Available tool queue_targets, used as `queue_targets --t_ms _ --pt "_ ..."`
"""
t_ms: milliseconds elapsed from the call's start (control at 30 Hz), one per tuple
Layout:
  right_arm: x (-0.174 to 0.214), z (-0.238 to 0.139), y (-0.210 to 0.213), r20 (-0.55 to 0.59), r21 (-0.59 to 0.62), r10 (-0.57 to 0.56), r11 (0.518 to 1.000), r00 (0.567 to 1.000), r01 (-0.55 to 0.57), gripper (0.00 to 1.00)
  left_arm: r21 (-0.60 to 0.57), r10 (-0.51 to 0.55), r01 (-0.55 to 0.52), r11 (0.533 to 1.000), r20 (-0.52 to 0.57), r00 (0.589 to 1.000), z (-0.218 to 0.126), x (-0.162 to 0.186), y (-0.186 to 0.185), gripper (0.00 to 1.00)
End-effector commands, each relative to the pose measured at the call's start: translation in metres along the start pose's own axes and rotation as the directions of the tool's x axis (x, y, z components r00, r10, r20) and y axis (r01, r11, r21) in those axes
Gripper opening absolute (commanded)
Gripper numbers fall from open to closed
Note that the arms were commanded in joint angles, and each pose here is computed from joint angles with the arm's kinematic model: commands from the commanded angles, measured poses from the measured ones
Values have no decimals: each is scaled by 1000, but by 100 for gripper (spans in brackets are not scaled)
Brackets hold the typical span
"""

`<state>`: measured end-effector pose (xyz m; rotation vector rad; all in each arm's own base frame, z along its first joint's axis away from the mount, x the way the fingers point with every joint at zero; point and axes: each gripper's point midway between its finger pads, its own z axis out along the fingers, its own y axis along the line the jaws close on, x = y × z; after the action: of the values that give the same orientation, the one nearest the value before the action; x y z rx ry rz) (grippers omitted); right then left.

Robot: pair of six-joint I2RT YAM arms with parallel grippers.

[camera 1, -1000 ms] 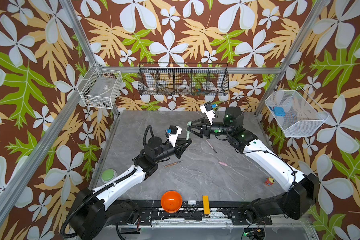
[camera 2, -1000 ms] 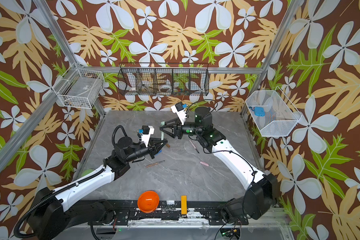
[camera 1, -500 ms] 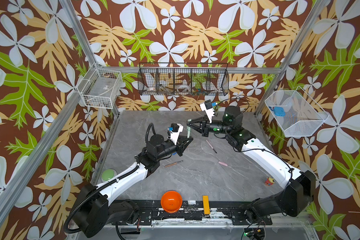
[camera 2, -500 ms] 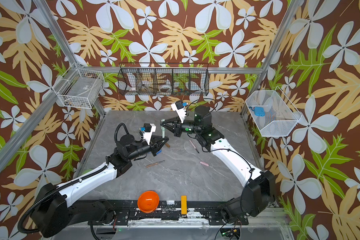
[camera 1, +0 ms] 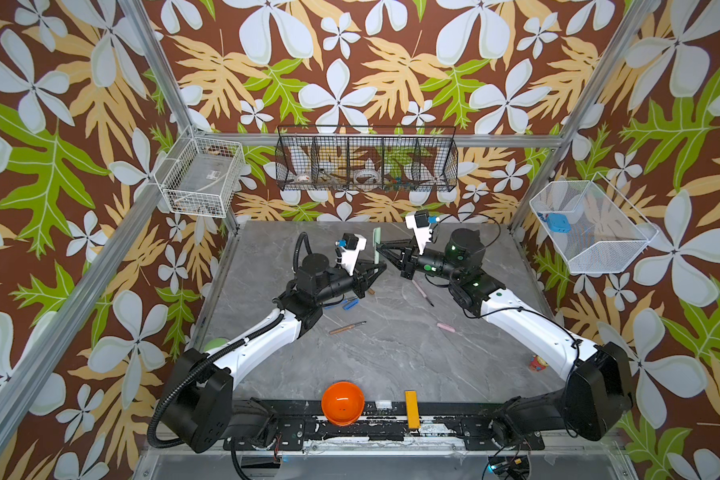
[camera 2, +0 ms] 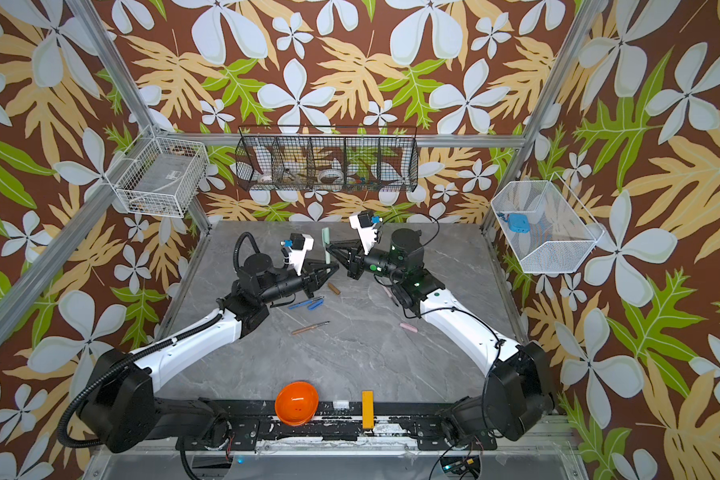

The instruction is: Insert the pens into the pen caps

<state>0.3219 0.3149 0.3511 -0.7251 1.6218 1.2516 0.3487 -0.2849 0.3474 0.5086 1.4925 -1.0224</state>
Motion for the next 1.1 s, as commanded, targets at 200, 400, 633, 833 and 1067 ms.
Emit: queue_targets --t_ms 200,400,633,833,1067 --pt "-24 -16 -7 -28 56 61 997 998 -60 0 -7 149 -149 989 66 987 0 -4 -29 0" --pt "-30 -32 -13 -55 103 0 995 998 6 37 -9 51 -51 999 -12 999 -15 39 -23 0" --pt "-18 -34 1 -114 32 -6 999 993 10 50 -1 43 -43 999 -52 998 -14 46 -23 0" --pt "-14 -23 13 -102 -20 -19 1000 995 17 54 56 15 -9 998 -93 996 -2 52 -29 0" --pt "-12 -13 -1 -87 4 -2 1000 996 2 48 82 1 11 997 -141 990 2 65 -32 0"
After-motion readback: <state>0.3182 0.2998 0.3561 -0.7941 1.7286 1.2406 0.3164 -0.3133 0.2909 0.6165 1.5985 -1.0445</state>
